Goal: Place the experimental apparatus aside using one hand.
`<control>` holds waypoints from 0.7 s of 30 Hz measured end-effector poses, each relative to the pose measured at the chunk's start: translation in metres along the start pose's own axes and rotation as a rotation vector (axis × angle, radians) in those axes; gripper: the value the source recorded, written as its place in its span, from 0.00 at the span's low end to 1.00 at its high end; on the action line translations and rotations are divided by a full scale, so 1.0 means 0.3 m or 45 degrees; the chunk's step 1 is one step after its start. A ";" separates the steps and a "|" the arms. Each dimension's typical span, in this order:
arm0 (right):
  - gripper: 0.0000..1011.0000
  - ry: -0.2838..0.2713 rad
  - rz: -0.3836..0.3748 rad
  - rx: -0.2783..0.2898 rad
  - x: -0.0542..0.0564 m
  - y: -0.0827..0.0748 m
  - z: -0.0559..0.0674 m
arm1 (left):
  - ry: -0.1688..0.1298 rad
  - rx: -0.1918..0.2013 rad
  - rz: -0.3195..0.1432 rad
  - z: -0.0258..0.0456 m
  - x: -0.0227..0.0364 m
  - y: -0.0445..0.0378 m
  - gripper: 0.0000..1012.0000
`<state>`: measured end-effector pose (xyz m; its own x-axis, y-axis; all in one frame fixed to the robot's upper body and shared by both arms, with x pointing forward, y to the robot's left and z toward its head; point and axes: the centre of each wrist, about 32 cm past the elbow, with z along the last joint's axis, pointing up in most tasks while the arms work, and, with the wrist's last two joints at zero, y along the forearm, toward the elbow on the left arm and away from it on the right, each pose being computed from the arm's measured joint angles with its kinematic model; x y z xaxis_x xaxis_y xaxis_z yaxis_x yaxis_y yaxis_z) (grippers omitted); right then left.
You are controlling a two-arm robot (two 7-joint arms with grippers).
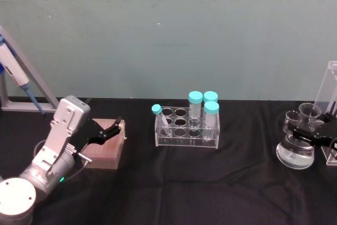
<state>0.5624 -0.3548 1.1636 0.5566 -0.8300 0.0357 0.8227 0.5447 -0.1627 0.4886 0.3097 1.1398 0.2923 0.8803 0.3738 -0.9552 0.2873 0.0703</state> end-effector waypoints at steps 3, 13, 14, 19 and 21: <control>0.93 0.000 0.000 0.000 0.000 0.000 0.000 | 0.000 0.000 0.000 0.000 0.000 0.000 0.99; 0.99 -0.008 -0.006 0.001 -0.005 -0.002 0.002 | 0.000 0.000 0.000 0.000 0.000 0.000 0.99; 0.99 -0.015 -0.010 0.000 -0.009 -0.006 0.005 | 0.000 0.000 0.000 0.000 0.000 0.000 0.99; 0.99 -0.038 -0.030 -0.004 -0.024 -0.026 0.011 | 0.000 0.000 0.000 0.000 0.000 0.000 0.99; 0.99 -0.045 -0.037 -0.007 -0.028 -0.033 0.013 | 0.000 0.000 0.000 0.000 0.000 0.000 0.99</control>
<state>0.5499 -0.3527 1.1688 0.5365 -0.8406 0.0749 0.8378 0.5199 -0.1666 0.4886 0.3097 1.1398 0.2922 0.8803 0.3737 -0.9553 0.2873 0.0702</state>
